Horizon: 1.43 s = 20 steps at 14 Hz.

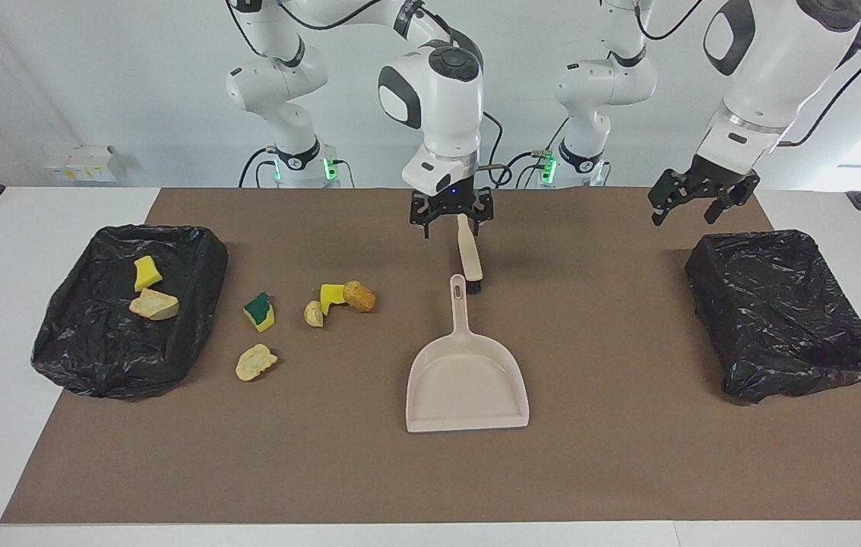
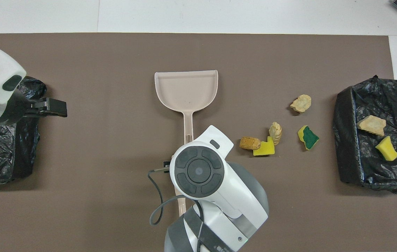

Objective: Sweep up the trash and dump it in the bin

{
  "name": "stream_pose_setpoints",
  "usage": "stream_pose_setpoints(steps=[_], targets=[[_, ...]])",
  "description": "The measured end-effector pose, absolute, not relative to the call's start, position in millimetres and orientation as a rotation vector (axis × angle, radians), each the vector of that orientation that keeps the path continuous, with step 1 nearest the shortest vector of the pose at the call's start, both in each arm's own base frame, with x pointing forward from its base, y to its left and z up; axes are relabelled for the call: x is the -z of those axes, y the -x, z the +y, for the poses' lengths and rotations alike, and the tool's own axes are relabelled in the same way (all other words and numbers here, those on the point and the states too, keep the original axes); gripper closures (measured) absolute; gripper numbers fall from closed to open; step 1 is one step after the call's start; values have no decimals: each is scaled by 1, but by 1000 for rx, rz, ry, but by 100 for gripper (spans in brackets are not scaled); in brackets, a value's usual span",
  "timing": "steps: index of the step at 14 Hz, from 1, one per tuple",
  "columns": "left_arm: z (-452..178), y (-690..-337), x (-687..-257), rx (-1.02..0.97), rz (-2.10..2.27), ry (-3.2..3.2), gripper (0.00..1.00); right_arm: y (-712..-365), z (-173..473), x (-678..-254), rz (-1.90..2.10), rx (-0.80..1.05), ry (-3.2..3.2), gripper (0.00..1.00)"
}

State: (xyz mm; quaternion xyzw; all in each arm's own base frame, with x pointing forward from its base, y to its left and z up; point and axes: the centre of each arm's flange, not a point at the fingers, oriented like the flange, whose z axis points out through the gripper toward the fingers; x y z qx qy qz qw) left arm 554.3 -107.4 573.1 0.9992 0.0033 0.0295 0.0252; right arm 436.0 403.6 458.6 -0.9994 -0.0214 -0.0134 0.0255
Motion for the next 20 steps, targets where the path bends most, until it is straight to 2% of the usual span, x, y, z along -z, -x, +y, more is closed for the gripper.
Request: stream_pose_setpoints(steps=[4,7,10,12,14,16,17,19,20], targets=[[-167,-564,-550,-63,-118,-3078,0,-381,399,-434,-56,-2,3102,0],[-205,-579,-534,-79,-106,-3061,0,-337,422,-407,-10,18,3083,0],[-253,-579,-515,-86,-68,-3047,0,-312,435,-378,-56,10,3084,0],[-303,-572,-485,-98,-27,-3053,0,-304,440,-360,-79,-2,3089,0],[-337,-568,-459,-110,-28,-3050,0,-302,436,-347,-78,-19,3102,4],[-351,-564,-443,-83,-55,-3057,0,-301,433,-342,-64,-29,3111,16],[-356,-562,-438,-78,-68,-3058,0,-301,432,-342,-54,-30,3112,16],[-367,-554,-426,-68,-70,-3059,0,-301,432,-342,-41,-31,3113,30],[-372,-551,-420,-75,-46,-3054,0,-301,432,-342,-39,-31,3113,30]])
